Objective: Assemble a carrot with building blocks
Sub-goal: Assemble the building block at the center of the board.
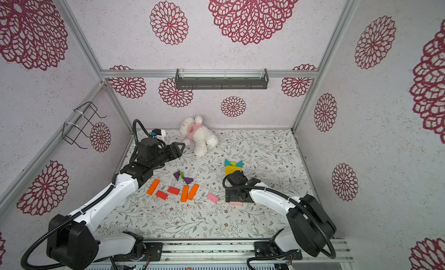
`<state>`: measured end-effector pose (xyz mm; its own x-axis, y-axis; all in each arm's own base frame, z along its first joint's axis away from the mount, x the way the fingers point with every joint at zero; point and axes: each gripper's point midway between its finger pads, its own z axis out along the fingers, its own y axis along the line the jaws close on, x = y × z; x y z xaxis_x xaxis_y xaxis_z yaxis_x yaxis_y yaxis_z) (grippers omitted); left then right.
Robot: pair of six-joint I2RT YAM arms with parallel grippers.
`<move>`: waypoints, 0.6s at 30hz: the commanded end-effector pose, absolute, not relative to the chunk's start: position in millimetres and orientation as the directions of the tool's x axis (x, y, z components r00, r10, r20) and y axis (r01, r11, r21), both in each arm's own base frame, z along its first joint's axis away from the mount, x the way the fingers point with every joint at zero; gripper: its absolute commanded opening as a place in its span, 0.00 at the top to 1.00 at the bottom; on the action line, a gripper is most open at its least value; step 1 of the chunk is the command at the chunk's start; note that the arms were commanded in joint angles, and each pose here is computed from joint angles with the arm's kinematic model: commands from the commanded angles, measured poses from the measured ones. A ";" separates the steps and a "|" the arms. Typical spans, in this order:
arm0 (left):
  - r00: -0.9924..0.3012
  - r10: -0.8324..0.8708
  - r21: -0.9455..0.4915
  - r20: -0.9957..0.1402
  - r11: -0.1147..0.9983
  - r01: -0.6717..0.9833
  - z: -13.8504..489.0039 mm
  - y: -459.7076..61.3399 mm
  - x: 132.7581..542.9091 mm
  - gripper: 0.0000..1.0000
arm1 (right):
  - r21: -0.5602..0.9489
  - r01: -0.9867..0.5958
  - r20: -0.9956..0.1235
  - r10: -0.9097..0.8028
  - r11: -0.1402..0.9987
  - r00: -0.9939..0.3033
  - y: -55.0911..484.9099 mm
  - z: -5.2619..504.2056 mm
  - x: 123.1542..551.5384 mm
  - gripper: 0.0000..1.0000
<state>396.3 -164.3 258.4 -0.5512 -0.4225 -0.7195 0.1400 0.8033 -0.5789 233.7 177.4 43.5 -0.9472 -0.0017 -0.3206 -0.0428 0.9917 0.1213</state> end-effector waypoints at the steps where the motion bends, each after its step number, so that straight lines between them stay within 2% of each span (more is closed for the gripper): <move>1: -0.524 -0.431 -0.582 -0.735 0.797 0.162 273.5 -165.1 394.0 0.34 | 0.133 -0.058 -0.302 -0.015 0.989 -0.953 183.9 35.7 232.4 0.03; 8: -0.530 -0.433 -0.588 -0.729 0.793 0.162 272.0 -166.7 395.1 0.34 | 0.111 -0.064 -0.293 -0.029 0.992 -0.956 177.7 28.8 228.1 0.04; 13: -0.532 -0.431 -0.585 -0.729 0.795 0.159 270.3 -166.8 395.4 0.34 | 0.057 -0.069 -0.271 -0.051 0.996 -0.961 171.9 15.7 231.1 0.12; 18: -0.530 -0.426 -0.577 -0.733 0.803 0.153 268.5 -164.9 396.1 0.34 | 0.026 -0.086 -0.310 -0.074 0.996 -0.948 172.4 24.0 247.2 0.19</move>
<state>395.7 -165.7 258.4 -0.5528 -0.4202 -0.7196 0.1432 0.8028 -0.5788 239.0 175.2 21.4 -0.9537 -0.0514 -0.2962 -0.0719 0.9957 0.0587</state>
